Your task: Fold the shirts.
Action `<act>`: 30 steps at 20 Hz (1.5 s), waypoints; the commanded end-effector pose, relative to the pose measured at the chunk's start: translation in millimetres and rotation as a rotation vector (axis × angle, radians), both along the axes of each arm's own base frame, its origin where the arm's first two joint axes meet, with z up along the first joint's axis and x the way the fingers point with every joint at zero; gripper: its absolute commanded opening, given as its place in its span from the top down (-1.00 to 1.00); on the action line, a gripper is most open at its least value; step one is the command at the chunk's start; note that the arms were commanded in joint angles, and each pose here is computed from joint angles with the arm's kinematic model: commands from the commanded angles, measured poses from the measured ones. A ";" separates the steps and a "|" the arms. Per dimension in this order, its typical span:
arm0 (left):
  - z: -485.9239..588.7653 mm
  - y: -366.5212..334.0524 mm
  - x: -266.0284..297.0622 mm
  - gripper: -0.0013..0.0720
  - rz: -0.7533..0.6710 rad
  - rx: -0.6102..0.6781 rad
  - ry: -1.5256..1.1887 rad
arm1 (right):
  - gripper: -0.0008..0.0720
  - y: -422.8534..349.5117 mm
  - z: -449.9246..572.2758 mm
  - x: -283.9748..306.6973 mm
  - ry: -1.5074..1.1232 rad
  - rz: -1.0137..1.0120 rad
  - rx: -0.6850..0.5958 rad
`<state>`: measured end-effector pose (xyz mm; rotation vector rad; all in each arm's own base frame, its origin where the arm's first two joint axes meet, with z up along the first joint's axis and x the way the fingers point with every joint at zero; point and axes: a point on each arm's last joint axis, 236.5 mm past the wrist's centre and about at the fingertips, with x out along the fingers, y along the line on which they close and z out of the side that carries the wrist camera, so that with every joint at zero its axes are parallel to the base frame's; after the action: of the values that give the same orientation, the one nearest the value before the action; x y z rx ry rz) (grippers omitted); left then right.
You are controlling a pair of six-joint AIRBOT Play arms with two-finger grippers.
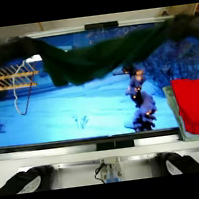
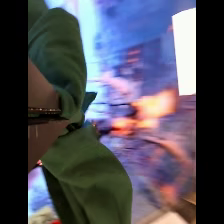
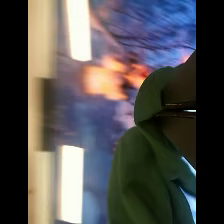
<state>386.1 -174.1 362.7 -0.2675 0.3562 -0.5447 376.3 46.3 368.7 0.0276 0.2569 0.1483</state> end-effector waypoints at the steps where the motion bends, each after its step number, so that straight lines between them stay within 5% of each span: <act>1: 123.5 42.5 -101.7 0.88 0.075 -0.051 -0.286 | 0.79 -19.1 113.5 -111.0 -0.320 -0.043 -0.014; 5: 98.5 69.4 -144.3 0.88 0.144 0.032 -0.180 | 0.79 -26.5 107.3 -164.6 -0.289 -0.061 0.008; 8: 21.6 97.0 -129.9 0.88 0.229 0.213 0.072 | 0.79 -46.2 23.5 -159.8 0.064 -0.133 -0.070; 13: -144.0 93.2 -78.7 0.88 0.216 0.340 0.426 | 0.78 -45.5 -158.6 -121.8 0.604 -0.136 -0.122; 23: -349.9 50.1 63.6 0.86 0.275 0.189 0.669 | 0.78 -20.9 -365.9 -21.5 0.823 -0.224 0.095; 24: -361.2 39.7 64.3 0.69 0.262 0.149 0.728 | 0.78 -18.6 -373.4 -21.9 0.847 -0.223 0.104; 26: -376.8 27.5 47.0 -0.47 0.213 0.142 0.880 | 0.78 -16.0 -378.1 -22.2 0.862 -0.221 0.114; 27: -377.4 33.6 30.9 -0.68 0.176 0.194 0.955 | 0.78 -16.2 -378.4 -23.1 0.866 -0.221 0.113; 30: -356.1 75.9 -14.5 -0.67 0.071 0.339 1.081 | 0.78 -17.4 -385.8 -38.8 0.938 -0.222 0.093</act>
<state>415.3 -117.7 2.1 -0.2977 1.2622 -0.1590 348.3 27.3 -6.1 0.2144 1.1152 -0.0819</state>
